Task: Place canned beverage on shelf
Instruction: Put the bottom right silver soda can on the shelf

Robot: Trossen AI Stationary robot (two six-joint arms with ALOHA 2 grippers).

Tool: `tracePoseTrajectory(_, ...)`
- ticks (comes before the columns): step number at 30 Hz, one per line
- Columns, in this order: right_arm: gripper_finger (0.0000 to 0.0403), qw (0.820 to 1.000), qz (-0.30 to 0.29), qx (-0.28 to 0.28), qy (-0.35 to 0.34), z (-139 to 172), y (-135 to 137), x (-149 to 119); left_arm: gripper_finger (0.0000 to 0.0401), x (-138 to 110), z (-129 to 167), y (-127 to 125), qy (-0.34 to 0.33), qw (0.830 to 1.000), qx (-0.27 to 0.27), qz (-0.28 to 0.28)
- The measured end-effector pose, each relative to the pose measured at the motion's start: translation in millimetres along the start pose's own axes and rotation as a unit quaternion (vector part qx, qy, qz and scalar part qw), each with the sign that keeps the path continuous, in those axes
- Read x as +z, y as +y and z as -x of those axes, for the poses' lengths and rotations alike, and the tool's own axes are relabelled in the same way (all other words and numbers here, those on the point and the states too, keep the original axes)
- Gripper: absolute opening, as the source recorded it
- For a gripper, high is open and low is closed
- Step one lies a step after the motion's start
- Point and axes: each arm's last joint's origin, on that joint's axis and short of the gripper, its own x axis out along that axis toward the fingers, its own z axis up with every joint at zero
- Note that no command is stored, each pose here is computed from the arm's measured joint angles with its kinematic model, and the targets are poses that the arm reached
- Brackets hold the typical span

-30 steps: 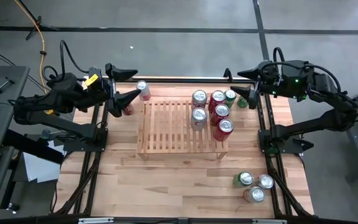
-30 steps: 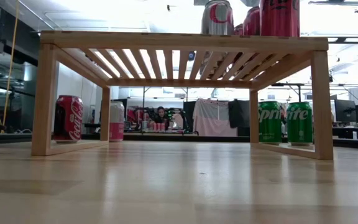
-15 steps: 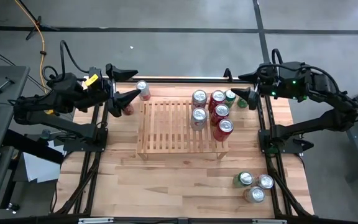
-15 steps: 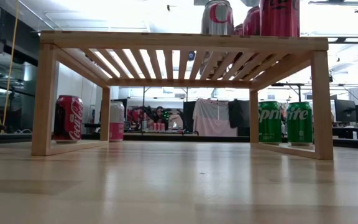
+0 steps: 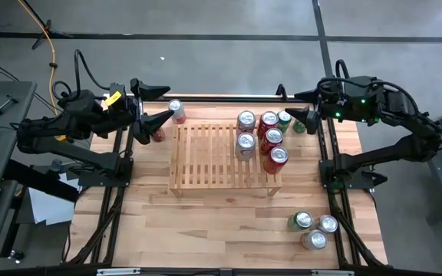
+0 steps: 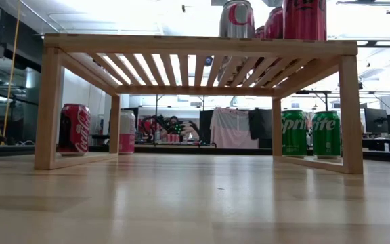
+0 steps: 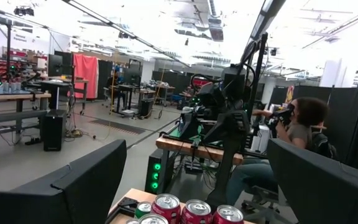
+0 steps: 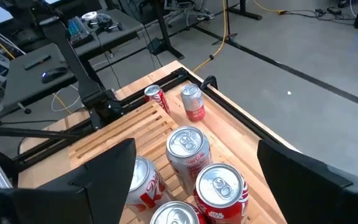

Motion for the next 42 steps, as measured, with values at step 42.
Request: tracePoseTrajectory(42,0.0321,1.0,-0.004,0.0,0.0,0.0,0.0,0.0,0.0381,-1.5,-0.2,0.1,0.008,1.0,0.001,0.009)
